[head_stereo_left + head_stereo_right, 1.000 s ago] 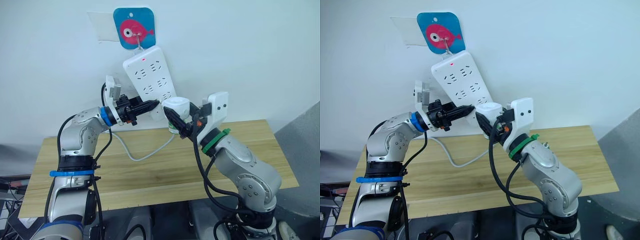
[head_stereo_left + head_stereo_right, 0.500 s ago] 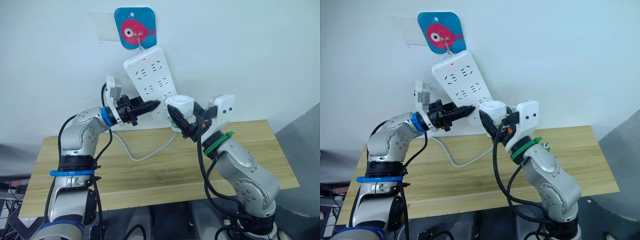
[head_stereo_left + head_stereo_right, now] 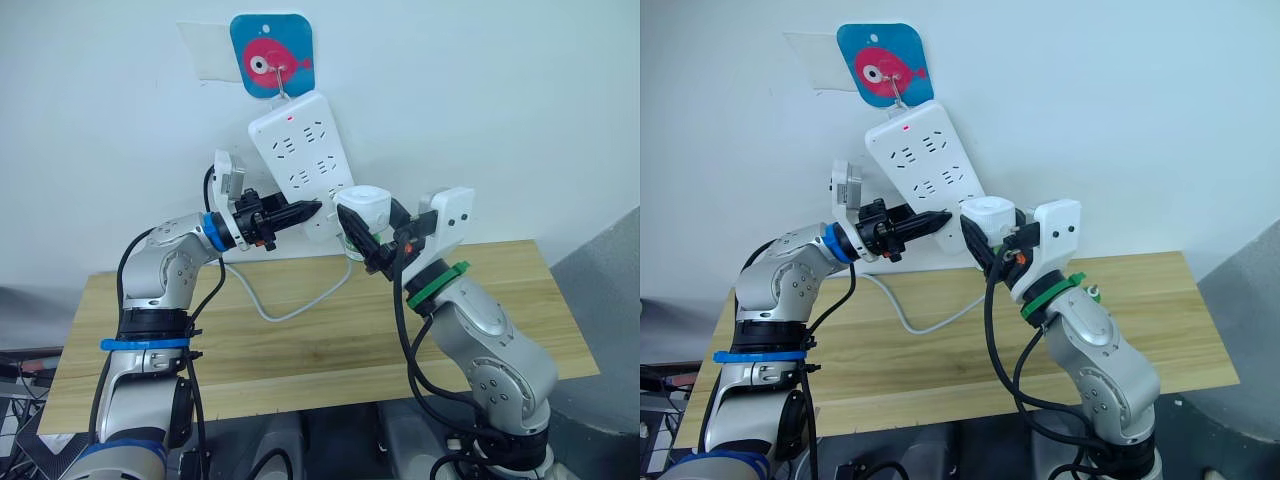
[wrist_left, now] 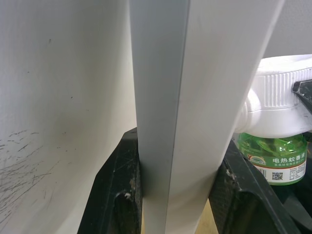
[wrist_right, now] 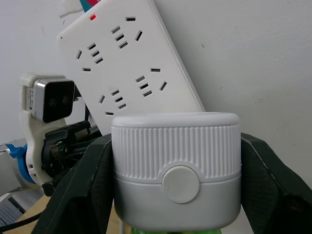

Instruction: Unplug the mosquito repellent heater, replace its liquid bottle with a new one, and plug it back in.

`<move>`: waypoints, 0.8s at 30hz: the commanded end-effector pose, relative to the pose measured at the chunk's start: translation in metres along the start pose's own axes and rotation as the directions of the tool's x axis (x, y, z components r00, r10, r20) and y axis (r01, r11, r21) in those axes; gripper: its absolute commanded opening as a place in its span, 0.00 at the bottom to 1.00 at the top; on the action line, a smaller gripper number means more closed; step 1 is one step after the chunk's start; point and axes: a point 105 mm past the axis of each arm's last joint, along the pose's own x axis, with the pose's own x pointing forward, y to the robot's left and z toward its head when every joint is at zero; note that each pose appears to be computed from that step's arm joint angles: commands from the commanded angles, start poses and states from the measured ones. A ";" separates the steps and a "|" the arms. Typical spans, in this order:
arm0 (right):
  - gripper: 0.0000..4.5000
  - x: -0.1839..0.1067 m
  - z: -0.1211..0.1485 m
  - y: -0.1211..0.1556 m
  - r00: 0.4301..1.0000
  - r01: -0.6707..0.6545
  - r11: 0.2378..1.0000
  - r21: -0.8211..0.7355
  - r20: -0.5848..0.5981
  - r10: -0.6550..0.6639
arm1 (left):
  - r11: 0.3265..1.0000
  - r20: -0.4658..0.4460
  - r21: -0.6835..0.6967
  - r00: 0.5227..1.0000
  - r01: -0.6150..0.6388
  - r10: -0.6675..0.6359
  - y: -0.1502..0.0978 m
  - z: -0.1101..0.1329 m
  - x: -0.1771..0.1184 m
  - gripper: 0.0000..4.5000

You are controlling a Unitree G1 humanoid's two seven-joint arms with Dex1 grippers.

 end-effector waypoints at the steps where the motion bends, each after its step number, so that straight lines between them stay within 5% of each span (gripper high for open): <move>1: 0.68 -0.005 0.014 0.003 0.998 -0.003 0.999 -0.033 0.068 0.005 | 0.999 -0.008 -0.015 0.999 0.041 -0.041 -0.005 0.000 0.006 0.29; 24: 0.68 -0.007 0.019 0.009 0.995 -0.036 0.999 -0.034 0.091 0.039 | 0.999 -0.016 -0.013 0.999 0.044 -0.045 -0.005 -0.001 0.005 0.29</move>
